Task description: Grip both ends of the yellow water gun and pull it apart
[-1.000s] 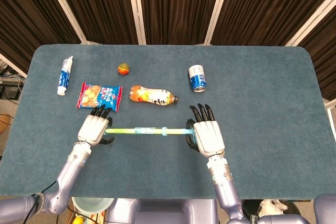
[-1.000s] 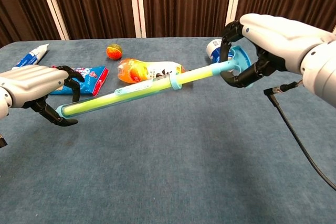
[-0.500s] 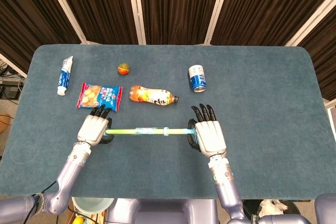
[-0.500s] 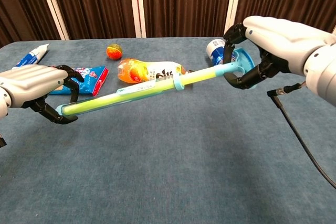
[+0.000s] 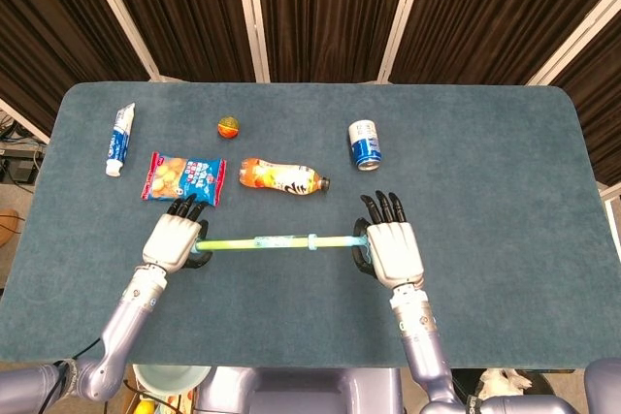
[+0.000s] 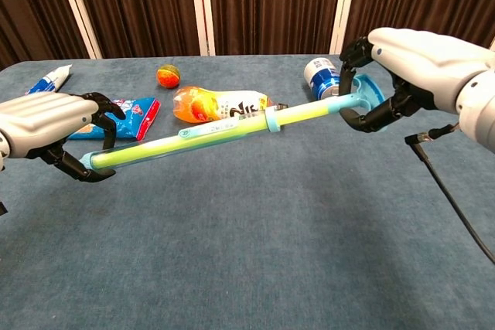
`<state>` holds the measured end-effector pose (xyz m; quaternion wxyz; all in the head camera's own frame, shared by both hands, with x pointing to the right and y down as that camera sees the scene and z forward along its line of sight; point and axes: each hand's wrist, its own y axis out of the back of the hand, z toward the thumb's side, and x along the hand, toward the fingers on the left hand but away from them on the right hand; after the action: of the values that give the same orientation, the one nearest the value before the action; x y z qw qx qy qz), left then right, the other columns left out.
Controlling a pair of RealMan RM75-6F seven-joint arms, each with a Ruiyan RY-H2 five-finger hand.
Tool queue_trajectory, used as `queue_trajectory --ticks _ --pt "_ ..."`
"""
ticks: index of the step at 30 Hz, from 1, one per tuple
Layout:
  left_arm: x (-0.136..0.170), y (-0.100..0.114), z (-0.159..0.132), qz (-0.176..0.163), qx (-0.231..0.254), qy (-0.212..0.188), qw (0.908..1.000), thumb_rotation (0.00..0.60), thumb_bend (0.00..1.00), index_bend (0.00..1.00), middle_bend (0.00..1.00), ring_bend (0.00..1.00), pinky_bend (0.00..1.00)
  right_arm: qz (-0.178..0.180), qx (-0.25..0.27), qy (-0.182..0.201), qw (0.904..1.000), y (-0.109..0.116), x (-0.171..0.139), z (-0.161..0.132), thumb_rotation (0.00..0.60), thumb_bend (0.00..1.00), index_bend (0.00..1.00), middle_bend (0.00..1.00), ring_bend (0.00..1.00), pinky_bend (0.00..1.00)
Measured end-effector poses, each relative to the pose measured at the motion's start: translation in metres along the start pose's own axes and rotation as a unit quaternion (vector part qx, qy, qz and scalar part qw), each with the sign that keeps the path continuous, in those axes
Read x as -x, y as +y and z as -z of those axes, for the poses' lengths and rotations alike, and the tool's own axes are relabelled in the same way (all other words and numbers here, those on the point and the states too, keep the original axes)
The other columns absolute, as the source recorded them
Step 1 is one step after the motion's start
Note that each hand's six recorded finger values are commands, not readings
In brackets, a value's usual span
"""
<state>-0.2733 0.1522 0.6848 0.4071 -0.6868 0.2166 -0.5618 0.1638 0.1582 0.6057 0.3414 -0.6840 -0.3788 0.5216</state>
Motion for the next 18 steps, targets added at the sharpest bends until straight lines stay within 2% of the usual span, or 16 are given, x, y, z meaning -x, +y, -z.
queue_trajectory --ticks 9,18 --pt "0.011 0.006 0.001 -0.004 0.001 -0.011 0.9999 0.600 0.31 0.55 0.12 0.00 0.12 0.002 -0.004 -0.018 0.9998 0.002 0.001 0.019 0.600 0.64 0.69 0.15 0.00 0.00" --pt "0.022 0.012 0.012 -0.006 -0.006 -0.013 0.9999 0.600 0.31 0.56 0.12 0.00 0.12 -0.003 -0.011 -0.049 0.9987 0.004 0.001 0.055 0.600 0.64 0.70 0.15 0.00 0.00"
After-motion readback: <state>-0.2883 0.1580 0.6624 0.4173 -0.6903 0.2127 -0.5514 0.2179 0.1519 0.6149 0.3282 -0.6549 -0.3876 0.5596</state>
